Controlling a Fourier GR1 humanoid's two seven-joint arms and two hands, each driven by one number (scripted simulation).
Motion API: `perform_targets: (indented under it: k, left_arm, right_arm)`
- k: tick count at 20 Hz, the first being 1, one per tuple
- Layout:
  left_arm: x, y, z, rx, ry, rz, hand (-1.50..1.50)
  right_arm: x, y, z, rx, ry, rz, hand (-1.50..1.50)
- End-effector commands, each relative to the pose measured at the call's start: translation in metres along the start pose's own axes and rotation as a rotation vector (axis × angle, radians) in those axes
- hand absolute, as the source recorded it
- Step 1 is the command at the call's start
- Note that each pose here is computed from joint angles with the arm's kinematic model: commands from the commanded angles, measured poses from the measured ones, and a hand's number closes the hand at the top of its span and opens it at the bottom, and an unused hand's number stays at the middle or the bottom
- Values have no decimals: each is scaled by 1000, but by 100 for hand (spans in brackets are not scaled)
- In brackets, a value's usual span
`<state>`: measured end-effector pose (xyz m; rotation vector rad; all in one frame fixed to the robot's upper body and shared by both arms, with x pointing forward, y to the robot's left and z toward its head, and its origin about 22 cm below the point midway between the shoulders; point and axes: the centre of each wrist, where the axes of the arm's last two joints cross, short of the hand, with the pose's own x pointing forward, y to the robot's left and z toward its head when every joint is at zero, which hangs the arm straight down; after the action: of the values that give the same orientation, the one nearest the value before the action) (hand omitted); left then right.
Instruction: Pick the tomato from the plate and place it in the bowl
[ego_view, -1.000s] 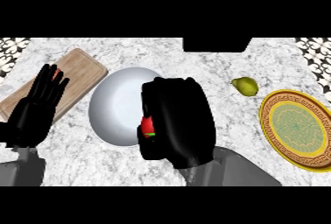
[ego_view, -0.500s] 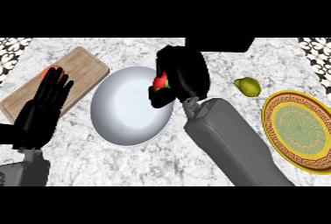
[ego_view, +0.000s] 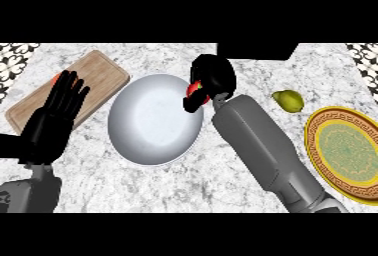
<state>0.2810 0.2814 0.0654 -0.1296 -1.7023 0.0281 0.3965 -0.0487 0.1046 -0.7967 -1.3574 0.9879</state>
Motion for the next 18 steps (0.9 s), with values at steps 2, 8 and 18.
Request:
perform_targets:
  k: [2, 8, 18]
  left_arm:
    - [8, -3, -9, -10, -22, -3, 0]
    - [-4, -8, 7, -17, -21, -6, 0]
    - [-8, -1, 3, 37, -3, 0, 0]
  right_arm:
    - [-16, 11, -17, 165, -20, -87, -150]
    - [-36, 14, -20, 21, -147, -345, -150]
    - [-73, -26, -32, -201, -106, -793, -150]
